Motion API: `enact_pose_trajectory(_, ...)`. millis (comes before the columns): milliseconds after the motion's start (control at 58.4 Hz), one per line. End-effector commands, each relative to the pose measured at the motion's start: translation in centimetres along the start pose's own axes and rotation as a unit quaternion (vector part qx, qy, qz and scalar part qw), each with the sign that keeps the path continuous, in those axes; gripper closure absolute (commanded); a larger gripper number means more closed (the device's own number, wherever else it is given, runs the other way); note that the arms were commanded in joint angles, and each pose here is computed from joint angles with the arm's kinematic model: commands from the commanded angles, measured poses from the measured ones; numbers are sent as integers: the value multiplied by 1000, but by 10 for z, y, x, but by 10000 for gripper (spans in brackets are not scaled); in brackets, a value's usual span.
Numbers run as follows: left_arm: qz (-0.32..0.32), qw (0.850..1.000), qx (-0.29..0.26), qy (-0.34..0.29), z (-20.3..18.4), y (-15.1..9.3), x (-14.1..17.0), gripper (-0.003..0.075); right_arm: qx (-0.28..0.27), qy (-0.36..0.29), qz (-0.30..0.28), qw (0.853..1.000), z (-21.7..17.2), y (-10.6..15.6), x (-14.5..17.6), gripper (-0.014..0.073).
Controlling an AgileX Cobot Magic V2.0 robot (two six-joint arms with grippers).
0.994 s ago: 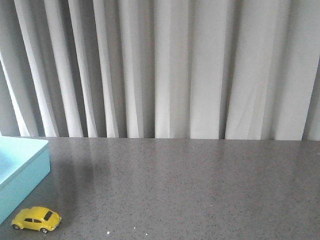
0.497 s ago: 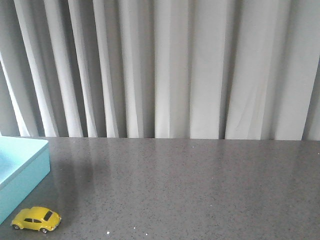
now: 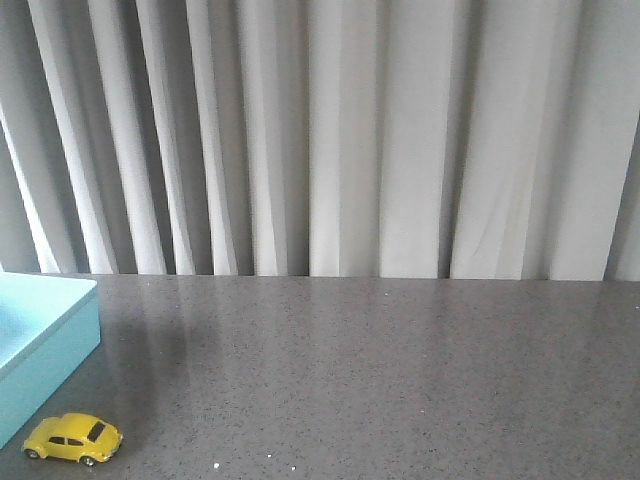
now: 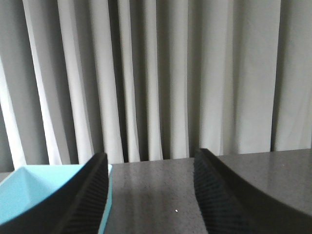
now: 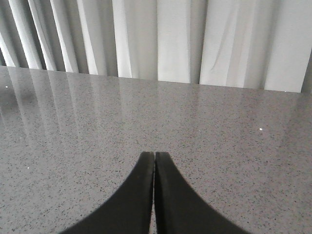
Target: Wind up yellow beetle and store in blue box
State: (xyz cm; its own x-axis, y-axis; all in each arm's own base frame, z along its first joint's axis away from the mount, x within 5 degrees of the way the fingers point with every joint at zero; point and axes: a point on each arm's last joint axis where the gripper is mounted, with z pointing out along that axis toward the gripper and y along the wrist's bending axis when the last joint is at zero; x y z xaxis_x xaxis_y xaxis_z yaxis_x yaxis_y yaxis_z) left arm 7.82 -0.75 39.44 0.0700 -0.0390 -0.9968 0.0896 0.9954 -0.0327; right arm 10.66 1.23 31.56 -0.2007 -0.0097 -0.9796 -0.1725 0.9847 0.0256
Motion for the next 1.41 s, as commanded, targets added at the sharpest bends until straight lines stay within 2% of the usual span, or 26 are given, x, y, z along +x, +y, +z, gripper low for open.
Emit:
enact_pose_trajectory(0, 23, 999, -2, -38, 11, 0, -31, 321, 13, -27, 6, 1000, -2, -2, -11, 602)
enact_pose_trajectory(137, 80, 996, 26, 5, 36, -4, -40, 321, 13, -27, 6, 1000, -2, -2, -11, 602)
enact_pose_trajectory(257, 160, 983, 87, 29, 61, -13, -32, 321, 13, -27, 6, 1000, -2, -2, -11, 602)
enact_pose_trajectory(343, 183, 975, 125, 21, 77, -18, -29, 321, 13, -27, 6, 1000, -2, -2, -11, 602)
enact_pose_trajectory(428, 206, 970, 128, 12, 90, -18, -29, 321, 12, -26, 6, 1000, -2, -2, -10, 602)
enact_pose_trajectory(600, 275, 952, 126, 43, 123, -14, -23, 328, 12, -27, 6, 1000, -2, -2, -11, 602)
enact_pose_trajectory(720, 288, 941, 166, 72, 137, -18, -22, 350, 12, -27, 6, 1000, -2, -2, -11, 602)
enact_pose_trajectory(857, 320, 914, 205, 140, 149, -19, -15, 364, 12, -27, 6, 1000, -2, -2, -11, 602)
enact_pose_trajectory(994, 391, 883, 188, 178, 169, -9, -8, 364, 12, -26, 6, 1000, -2, -2, -10, 602)
enact_pose_trajectory(1131, 405, 866, 182, 230, 195, -2, 8, 365, 12, -26, 6, 1000, -2, -2, -10, 602)
enact_pose_trajectory(1217, 426, 846, 188, 261, 211, 3, 24, 365, 12, -26, 6, 1000, -2, -2, -10, 602)
enact_pose_trajectory(1302, 458, 818, 189, 292, 222, 9, 41, 365, 12, -27, 6, 1000, -2, -2, -11, 602)
enact_pose_trajectory(1388, 473, 803, 191, 309, 229, 12, 52, 365, 11, -26, 6, 1000, -2, -2, -10, 602)
